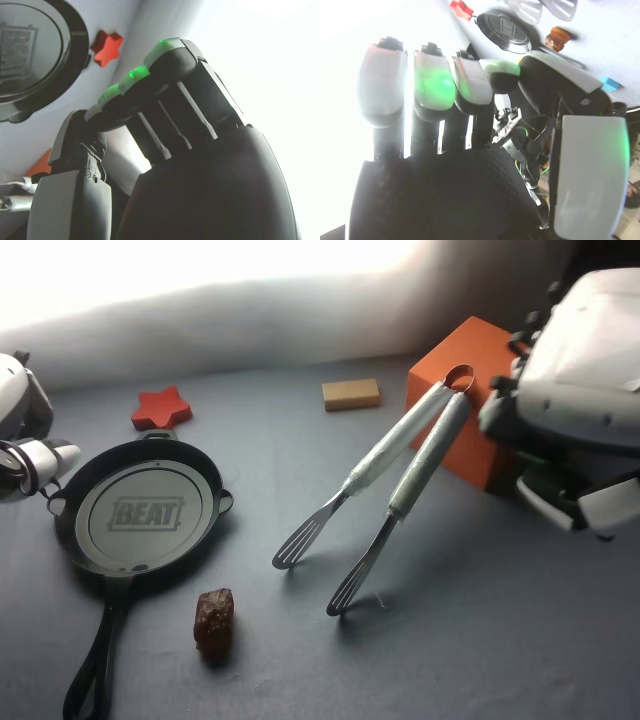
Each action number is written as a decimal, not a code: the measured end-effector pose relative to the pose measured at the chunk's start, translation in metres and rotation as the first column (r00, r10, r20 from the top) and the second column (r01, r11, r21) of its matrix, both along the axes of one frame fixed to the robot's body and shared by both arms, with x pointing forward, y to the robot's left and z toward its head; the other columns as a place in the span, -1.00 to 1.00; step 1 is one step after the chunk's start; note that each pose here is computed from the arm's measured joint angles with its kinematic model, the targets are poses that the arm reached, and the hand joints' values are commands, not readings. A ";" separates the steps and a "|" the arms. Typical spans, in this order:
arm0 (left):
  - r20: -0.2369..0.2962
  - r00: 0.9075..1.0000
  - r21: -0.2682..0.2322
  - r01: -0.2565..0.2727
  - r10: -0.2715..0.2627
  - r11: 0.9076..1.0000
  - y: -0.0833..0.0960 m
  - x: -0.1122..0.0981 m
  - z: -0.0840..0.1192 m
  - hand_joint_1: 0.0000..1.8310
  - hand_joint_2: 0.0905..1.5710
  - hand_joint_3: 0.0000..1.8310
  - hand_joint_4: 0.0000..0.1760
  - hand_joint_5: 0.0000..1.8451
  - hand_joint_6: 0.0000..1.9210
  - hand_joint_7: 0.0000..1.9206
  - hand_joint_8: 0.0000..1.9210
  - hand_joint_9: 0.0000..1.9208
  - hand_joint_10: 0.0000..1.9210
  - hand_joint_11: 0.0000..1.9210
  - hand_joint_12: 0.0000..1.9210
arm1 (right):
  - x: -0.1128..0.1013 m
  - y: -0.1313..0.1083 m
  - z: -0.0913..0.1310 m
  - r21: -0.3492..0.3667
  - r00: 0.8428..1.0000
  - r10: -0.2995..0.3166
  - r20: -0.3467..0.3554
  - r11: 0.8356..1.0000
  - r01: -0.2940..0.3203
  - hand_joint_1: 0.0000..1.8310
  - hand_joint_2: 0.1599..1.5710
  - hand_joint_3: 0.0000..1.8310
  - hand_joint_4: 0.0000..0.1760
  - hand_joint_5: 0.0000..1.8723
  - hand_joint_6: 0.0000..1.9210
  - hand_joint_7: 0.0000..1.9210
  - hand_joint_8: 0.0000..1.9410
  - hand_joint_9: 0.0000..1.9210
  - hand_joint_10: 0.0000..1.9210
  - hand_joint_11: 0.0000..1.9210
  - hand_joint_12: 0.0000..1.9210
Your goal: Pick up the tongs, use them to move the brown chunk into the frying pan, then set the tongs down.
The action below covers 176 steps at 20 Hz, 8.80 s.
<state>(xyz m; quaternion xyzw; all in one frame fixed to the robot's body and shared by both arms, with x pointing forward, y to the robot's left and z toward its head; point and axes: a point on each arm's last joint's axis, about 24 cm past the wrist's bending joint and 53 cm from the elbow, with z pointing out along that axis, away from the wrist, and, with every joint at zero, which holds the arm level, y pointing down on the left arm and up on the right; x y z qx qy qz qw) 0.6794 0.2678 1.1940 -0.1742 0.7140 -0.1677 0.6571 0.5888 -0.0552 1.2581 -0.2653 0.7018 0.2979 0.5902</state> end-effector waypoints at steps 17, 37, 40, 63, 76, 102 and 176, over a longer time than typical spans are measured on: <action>-0.053 0.998 -0.074 0.014 -0.018 0.997 -0.019 -0.022 -0.019 -0.95 0.53 -1.00 -0.82 -0.90 -0.99 -0.86 -0.99 -0.88 -0.99 -1.00 -0.45 | 0.025 0.045 -0.007 -0.016 0.997 0.071 0.022 0.997 -0.071 0.14 0.00 -1.00 -1.00 -1.00 -1.00 -1.00 -1.00 -1.00 -1.00 -1.00 -1.00; -0.063 0.998 -0.094 -0.013 0.008 0.995 -0.013 -0.025 -0.025 -0.91 0.54 -1.00 -1.00 -0.91 -0.99 -0.90 -1.00 -0.89 -1.00 -1.00 -0.54 | 0.064 0.071 -0.037 -0.146 0.975 -0.134 -0.177 0.983 0.109 0.04 0.00 -1.00 -1.00 -1.00 -1.00 -1.00 -1.00 -1.00 -1.00 -1.00 -1.00; -0.054 0.999 -0.094 -0.009 0.003 0.996 -0.015 -0.025 -0.022 -0.86 0.52 -1.00 -1.00 -0.89 -0.99 -0.89 -1.00 -0.88 -1.00 -1.00 -0.49 | 0.063 0.073 -0.049 -0.194 0.969 -0.125 -0.213 0.977 0.084 0.04 0.00 -1.00 -1.00 -1.00 -1.00 -1.00 -1.00 -1.00 -1.00 -1.00 -1.00; -0.055 0.998 -0.082 -0.009 0.004 0.997 -0.014 -0.025 -0.022 -0.88 0.54 -1.00 -0.91 -0.91 -1.00 -0.90 -1.00 -0.90 -1.00 -1.00 -0.54 | 0.101 0.068 -0.111 -0.406 0.966 -0.115 -0.232 0.914 0.012 0.01 -0.01 -1.00 -1.00 -1.00 -1.00 -1.00 -1.00 -1.00 -1.00 -1.00 -1.00; -0.021 0.999 -0.117 -0.031 0.029 0.993 -0.015 -0.030 -0.012 -0.88 0.54 -1.00 -0.99 -0.89 -0.99 -0.89 -1.00 -0.88 -1.00 -1.00 -0.49 | 0.120 0.073 -0.123 -0.432 0.978 -0.101 -0.180 0.902 0.014 0.03 0.02 -1.00 -1.00 -1.00 -1.00 -1.00 -1.00 -1.00 -1.00 -1.00 -1.00; -0.028 0.997 -0.161 -0.077 0.073 0.984 -0.005 -0.035 -0.017 -0.86 0.54 -1.00 -0.99 -0.88 -1.00 -0.87 -1.00 -0.87 -1.00 -1.00 -0.45 | 0.116 0.073 -0.135 -0.439 0.973 -0.101 -0.206 0.898 0.000 0.21 0.46 -0.99 -1.00 -0.12 0.22 0.17 -0.90 -0.01 -0.53 -0.44 0.51; -0.010 0.994 -0.154 -0.113 0.113 0.982 0.015 -0.036 -0.014 -0.85 0.56 -1.00 -0.94 -0.91 -1.00 -0.89 -1.00 -0.88 -1.00 -1.00 -0.49 | 0.049 0.100 -0.134 -0.057 0.731 -0.429 -0.531 0.879 0.474 0.21 0.48 -1.00 -1.00 -0.15 0.30 0.19 -0.99 -0.10 -0.37 -0.43 0.53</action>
